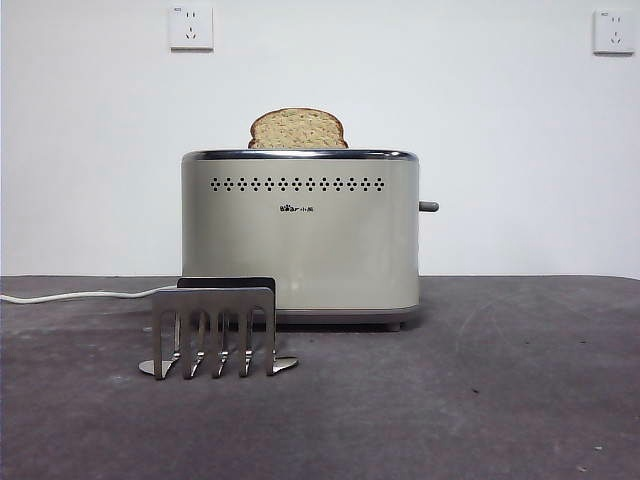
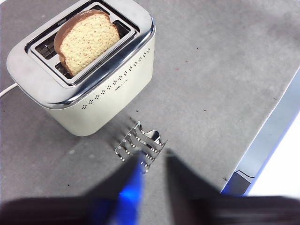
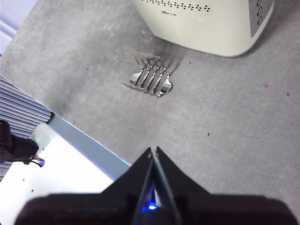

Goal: Pick up a slice of bread from the rack,put the bread on the toaster,press the button

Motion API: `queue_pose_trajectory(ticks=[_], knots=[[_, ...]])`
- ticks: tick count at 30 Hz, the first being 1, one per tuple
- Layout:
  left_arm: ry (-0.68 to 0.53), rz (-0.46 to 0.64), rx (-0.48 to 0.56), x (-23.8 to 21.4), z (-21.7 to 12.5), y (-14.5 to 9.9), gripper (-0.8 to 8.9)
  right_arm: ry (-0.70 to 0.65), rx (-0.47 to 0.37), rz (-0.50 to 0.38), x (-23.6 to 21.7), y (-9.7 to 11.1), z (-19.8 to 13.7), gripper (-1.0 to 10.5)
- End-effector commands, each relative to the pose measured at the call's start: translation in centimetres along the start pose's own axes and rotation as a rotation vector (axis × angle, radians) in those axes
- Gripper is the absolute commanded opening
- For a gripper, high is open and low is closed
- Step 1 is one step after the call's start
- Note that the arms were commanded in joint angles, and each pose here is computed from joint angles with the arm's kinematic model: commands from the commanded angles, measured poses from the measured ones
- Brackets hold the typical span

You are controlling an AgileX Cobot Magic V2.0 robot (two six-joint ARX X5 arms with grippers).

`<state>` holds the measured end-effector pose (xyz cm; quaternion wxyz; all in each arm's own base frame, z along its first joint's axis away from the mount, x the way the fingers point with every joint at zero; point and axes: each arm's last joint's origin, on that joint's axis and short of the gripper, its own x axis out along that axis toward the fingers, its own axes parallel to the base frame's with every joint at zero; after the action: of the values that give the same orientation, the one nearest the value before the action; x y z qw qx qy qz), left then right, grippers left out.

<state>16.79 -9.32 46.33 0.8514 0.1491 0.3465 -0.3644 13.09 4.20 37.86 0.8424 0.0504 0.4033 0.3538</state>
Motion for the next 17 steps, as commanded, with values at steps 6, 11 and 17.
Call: queue_pose_trajectory(ticks=[6, 11, 17], knots=[[-0.004, 0.002, -0.005, 0.2, 0.0, 0.0, -0.04, 0.003, -0.008, -0.001, 0.1, -0.1, 0.0, 0.0], [-0.021, 0.005, -0.001, 0.2, 0.2, 0.1, -0.04, 0.003, -0.008, -0.002, 0.1, -0.1, 0.0, 0.0], [-0.13, 0.142, 0.024, -2.1, 0.0, 0.8, -0.03, 0.003, -0.009, -0.001, 0.1, -0.1, 0.0, 0.0]])
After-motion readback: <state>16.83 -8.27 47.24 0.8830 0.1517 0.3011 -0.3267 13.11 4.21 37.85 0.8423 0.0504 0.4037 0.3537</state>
